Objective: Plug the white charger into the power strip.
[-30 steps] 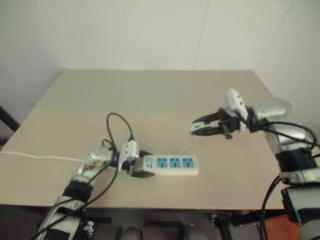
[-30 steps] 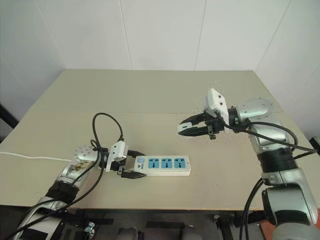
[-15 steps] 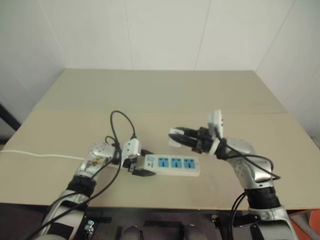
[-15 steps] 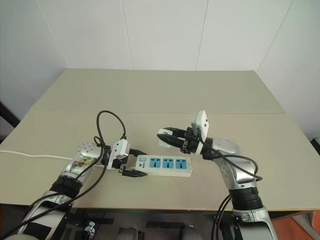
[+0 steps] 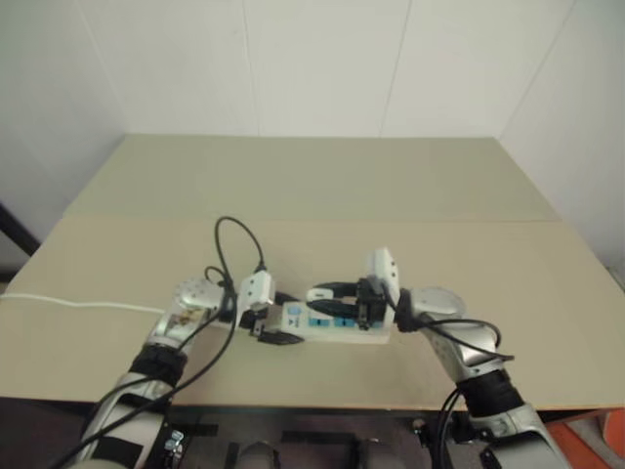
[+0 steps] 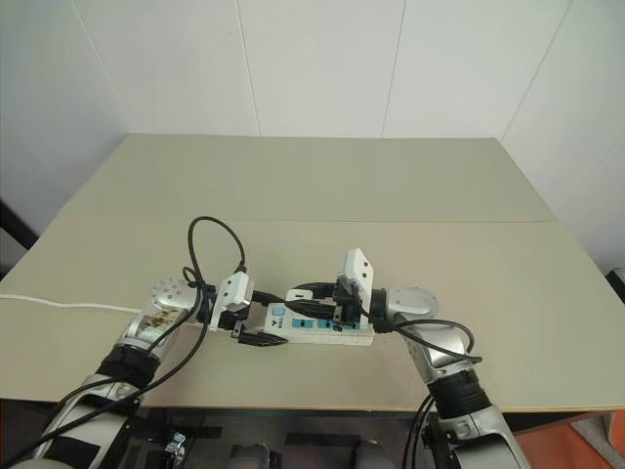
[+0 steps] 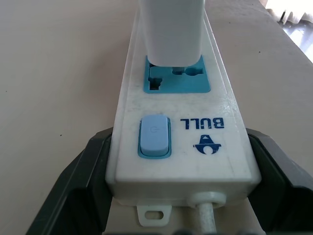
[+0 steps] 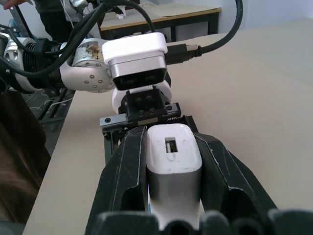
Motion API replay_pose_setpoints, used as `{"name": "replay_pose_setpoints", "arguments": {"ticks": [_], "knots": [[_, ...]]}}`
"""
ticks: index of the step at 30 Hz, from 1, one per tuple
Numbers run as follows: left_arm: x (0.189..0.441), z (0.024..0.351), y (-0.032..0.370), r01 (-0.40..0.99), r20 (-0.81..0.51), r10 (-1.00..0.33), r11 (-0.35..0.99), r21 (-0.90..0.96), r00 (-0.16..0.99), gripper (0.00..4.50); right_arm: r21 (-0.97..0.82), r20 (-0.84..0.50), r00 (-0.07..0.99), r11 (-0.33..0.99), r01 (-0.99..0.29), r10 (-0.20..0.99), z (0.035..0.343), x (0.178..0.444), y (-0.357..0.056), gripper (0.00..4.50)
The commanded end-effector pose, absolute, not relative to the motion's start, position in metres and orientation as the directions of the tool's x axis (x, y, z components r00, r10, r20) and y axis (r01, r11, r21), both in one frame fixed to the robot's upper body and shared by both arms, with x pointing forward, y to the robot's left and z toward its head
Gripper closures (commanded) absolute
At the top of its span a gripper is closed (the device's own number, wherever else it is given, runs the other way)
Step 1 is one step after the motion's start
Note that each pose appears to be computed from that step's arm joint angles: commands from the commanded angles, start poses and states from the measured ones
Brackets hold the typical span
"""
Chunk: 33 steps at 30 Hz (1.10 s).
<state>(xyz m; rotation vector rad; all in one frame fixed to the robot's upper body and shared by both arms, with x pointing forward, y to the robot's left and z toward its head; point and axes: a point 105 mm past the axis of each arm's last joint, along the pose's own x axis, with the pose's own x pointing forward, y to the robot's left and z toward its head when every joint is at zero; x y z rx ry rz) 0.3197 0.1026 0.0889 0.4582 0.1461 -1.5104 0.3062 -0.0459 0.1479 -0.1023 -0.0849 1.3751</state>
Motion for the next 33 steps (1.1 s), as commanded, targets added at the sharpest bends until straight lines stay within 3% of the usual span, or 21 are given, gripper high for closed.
{"name": "replay_pose_setpoints", "arguments": {"ticks": [1,33], "knots": [[0.3145,0.0831,0.0996,0.983,-0.382,-0.923,-0.023,0.181,0.049,1.21,-0.177,0.032,0.200,0.202,-0.963,0.979,0.1586,0.3097,-0.0461,3.30],[0.3163,0.0844,0.1016,0.983,-0.393,-0.918,-0.020,0.184,0.055,1.21,-0.195,0.034,0.183,0.186,-0.963,0.982,0.1567,0.3149,-0.0424,3.30]]}}
